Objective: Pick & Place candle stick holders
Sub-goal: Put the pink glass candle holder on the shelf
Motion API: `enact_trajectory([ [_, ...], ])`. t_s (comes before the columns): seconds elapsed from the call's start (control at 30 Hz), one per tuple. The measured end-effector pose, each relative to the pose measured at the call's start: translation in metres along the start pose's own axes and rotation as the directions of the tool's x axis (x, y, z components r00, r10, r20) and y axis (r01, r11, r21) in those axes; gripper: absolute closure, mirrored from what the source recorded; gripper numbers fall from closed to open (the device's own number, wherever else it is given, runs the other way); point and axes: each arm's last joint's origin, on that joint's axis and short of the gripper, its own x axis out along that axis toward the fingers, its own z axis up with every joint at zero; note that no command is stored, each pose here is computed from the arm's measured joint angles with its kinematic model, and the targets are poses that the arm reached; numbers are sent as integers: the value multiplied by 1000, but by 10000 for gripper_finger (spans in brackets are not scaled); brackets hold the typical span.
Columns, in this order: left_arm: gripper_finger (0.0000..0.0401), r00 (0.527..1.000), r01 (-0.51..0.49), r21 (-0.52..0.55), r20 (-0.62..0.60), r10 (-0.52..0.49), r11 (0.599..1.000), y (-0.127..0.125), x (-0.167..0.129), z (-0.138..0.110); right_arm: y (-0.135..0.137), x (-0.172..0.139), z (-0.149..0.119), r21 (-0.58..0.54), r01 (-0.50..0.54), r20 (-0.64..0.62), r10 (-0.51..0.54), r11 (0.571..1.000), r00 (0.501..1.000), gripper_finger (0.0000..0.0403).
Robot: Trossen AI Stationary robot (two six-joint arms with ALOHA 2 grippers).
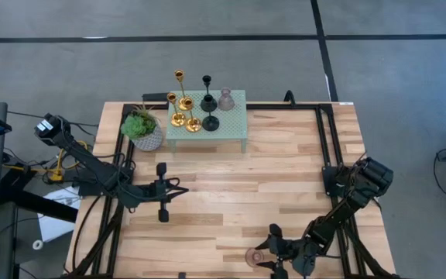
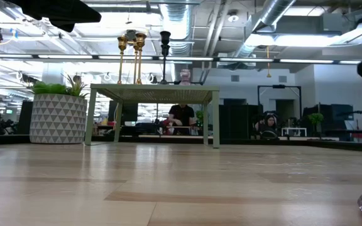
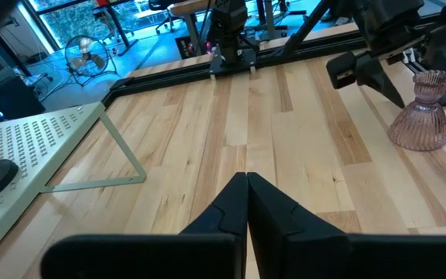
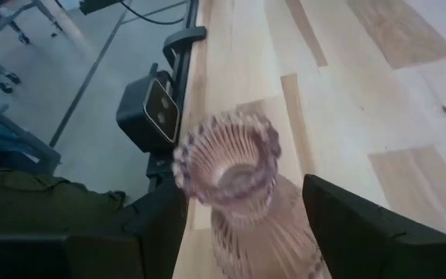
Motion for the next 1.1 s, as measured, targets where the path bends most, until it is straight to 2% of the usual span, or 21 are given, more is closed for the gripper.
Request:
enact_trajectory([
  [0.33, 393, 1000, 0, 0, 0, 0, 1000, 0, 0, 0, -1, 5, 6, 25, -48, -12, 49, 999, 999, 192],
  [0.7, 393, 1000, 0, 0, 0, 0, 1000, 0, 0, 0, -1, 5, 7, 30, -60, -11, 60, 998, 998, 318],
  [1.1, 393, 1000, 0, -19, 0, 0, 1000, 0, 0, 0, -2, 5, 8, 2, -37, 6, 37, 999, 999, 319],
])
